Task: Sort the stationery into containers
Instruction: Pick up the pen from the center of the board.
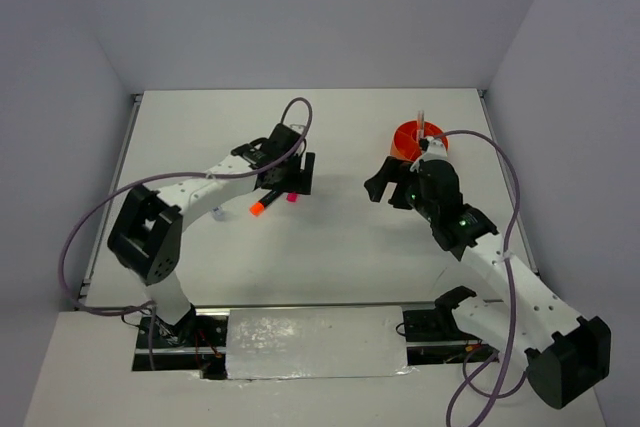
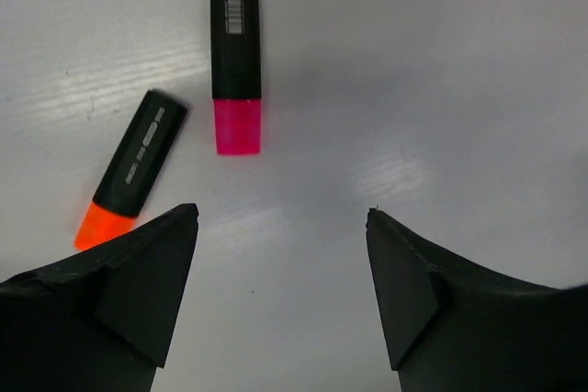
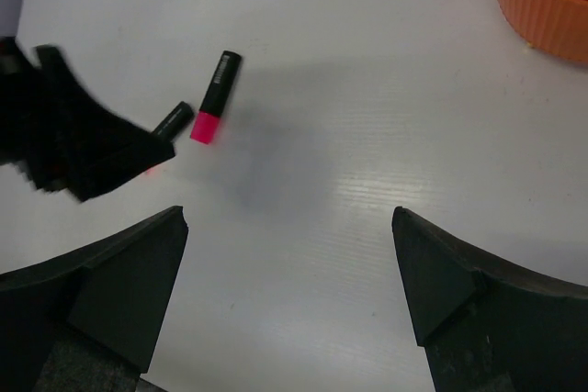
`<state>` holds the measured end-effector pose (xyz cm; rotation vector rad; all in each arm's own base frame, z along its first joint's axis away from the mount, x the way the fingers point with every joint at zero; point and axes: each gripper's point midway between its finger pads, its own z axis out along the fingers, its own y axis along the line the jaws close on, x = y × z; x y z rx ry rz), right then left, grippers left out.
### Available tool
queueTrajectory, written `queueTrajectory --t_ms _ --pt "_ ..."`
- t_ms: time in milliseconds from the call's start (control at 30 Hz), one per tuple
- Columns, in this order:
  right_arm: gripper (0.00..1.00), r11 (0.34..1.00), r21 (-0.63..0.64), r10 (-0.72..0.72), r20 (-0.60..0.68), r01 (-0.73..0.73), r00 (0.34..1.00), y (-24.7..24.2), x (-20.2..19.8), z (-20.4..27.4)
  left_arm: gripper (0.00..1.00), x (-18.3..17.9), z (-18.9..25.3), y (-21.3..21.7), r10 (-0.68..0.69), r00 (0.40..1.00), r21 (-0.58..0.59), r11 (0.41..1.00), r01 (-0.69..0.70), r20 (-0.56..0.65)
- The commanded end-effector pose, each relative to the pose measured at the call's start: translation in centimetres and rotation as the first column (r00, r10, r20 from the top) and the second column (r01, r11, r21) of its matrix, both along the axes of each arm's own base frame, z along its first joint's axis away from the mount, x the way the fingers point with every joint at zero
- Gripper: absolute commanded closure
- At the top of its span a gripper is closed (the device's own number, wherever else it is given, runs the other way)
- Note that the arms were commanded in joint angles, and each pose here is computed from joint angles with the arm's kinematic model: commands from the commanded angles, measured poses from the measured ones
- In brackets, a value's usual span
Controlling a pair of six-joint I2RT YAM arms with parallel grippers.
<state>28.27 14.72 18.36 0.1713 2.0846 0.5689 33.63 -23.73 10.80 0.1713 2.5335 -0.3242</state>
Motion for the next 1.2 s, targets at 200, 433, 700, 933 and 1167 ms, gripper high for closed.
queueTrajectory --t_ms 200,433,700,933,1167 --pt "0.0 0.996 -0.027 0.083 0.062 -0.082 0.995 -0.3 -2.3 2.1 0.17 4.3 -3.7 -0.3 0.011 0.999 0.172 0.985 -0.004 -0.036" --pt "0.0 0.993 -0.005 0.119 0.088 -0.119 0.989 0.2 -2.9 2.7 0.18 5.1 -6.2 0.5 0.02 0.997 0.201 0.98 -0.005 -0.071" --pt "0.0 0.989 0.013 0.145 0.087 -0.147 0.986 0.8 -3.0 2.6 0.22 4.9 -7.7 0.2 -0.02 0.994 0.162 0.986 0.037 -0.104" --pt "0.0 0.989 0.016 0.146 0.092 -0.148 0.985 0.9 -3.0 2.8 0.24 4.2 -8.7 -0.2 -0.051 0.991 0.144 0.987 0.068 -0.121" --pt "0.0 0.988 0.027 0.152 0.085 -0.154 0.985 1.1 -3.0 2.5 0.27 3.9 -8.8 -0.8 -0.067 0.99 0.152 0.985 0.085 -0.121"
